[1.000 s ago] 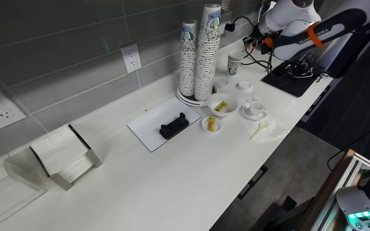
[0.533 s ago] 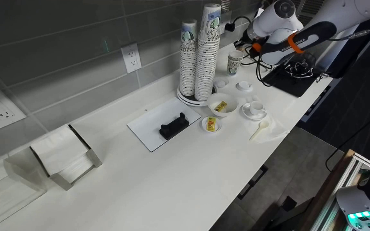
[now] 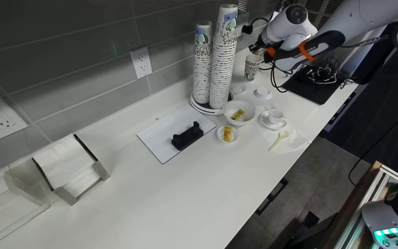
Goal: Put the brown sachets from the white bowl in the two stacked coffee cups on the right.
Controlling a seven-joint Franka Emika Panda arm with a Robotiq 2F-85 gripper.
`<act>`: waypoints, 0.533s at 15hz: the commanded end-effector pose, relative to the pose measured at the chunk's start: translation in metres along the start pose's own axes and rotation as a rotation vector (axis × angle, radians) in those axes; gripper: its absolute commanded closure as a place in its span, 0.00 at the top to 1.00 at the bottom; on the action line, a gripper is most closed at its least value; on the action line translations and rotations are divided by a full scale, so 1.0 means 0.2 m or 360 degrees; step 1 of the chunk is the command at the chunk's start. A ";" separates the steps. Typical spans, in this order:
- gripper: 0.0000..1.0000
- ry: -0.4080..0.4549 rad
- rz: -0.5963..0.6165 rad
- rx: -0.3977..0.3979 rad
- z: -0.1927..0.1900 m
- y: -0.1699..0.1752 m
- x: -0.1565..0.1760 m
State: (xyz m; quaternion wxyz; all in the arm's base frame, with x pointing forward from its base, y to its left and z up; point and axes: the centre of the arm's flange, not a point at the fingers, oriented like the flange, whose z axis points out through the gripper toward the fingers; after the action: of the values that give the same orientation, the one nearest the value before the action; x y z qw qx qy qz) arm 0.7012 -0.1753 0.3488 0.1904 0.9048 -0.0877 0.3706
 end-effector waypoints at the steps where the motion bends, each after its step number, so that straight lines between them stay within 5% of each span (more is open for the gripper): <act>1: 0.49 -0.0009 0.0048 -0.0013 0.08 -0.01 0.05; 4: 0.69 -0.0039 0.0061 0.0025 0.08 -0.01 0.04; 8: 0.98 -0.0283 0.0094 0.0245 -0.13 -0.06 0.04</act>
State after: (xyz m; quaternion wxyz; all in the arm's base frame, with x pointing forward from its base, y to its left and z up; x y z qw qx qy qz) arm 0.7087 -0.1642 0.3360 0.1452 0.9223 -0.1010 0.3438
